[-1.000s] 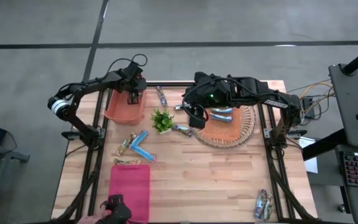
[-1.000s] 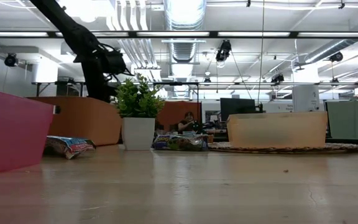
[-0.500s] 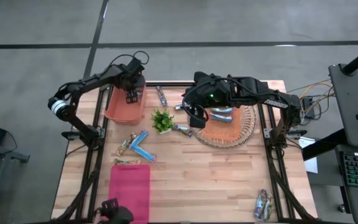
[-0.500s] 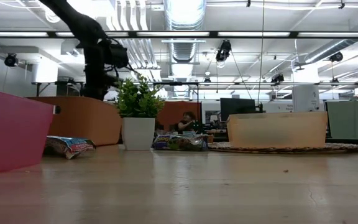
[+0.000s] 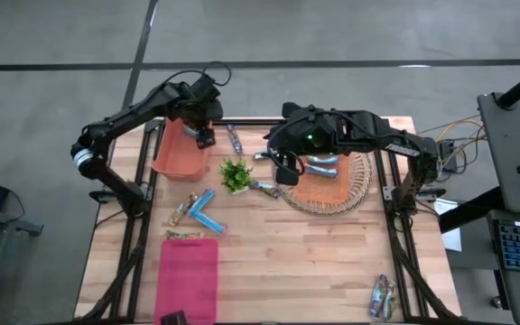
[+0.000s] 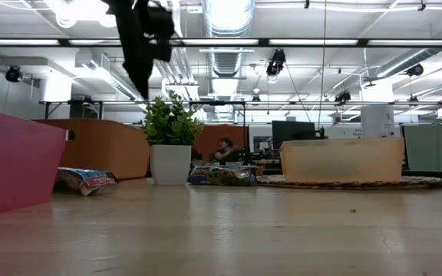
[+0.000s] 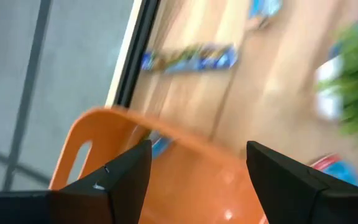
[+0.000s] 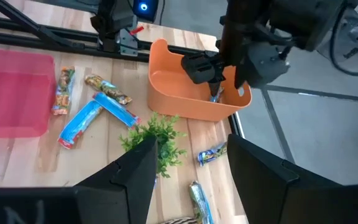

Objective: Pick and place Granola Bars by type
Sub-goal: Put the yellow granola bar into the left orange bin

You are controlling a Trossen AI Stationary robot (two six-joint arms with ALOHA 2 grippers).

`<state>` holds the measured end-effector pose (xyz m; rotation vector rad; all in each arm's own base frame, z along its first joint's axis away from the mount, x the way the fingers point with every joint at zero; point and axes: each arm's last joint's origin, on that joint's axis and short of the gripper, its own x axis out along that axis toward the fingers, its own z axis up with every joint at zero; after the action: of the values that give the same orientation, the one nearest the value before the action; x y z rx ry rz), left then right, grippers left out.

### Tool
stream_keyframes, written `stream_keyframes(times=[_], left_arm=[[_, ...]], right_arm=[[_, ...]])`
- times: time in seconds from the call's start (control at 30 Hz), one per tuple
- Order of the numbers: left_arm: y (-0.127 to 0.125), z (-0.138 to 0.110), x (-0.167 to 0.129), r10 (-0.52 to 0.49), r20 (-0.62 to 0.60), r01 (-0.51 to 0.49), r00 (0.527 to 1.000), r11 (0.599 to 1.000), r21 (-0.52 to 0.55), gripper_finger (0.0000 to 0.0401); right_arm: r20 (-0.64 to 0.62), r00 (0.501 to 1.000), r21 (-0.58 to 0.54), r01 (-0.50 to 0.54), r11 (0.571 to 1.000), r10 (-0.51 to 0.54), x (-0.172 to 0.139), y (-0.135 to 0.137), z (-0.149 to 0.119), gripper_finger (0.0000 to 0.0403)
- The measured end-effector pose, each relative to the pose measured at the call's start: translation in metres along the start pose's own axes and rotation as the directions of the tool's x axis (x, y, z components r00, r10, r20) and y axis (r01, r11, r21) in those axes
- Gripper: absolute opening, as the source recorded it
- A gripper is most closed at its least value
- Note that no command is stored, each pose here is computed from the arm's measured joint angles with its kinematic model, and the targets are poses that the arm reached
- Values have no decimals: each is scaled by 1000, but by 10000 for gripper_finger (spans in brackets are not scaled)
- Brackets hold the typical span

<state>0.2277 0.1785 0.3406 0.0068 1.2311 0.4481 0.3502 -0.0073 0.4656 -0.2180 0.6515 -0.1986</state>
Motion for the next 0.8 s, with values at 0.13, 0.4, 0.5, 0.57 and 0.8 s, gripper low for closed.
stream_keyframes(times=[0.13,0.4,0.5,0.57,0.8], left_arm=[[-20,6,-22,-27,95,27,995,1000,6,242],[-59,6,-51,-81,203,80,976,997,12,242],[-73,8,-57,-107,238,102,965,994,35,242],[-82,12,-61,-125,269,113,955,992,60,242],[-116,26,-72,-195,411,153,891,979,132,242]], right_arm=[[31,1000,-5,1,1000,-1,-15,-4,1,185],[93,995,19,-40,999,38,-65,-15,-6,185],[88,995,27,-41,999,39,-86,-19,-16,185],[93,995,53,-43,998,38,-103,-22,-23,185],[86,995,183,-59,981,44,-155,-30,-58,185]])
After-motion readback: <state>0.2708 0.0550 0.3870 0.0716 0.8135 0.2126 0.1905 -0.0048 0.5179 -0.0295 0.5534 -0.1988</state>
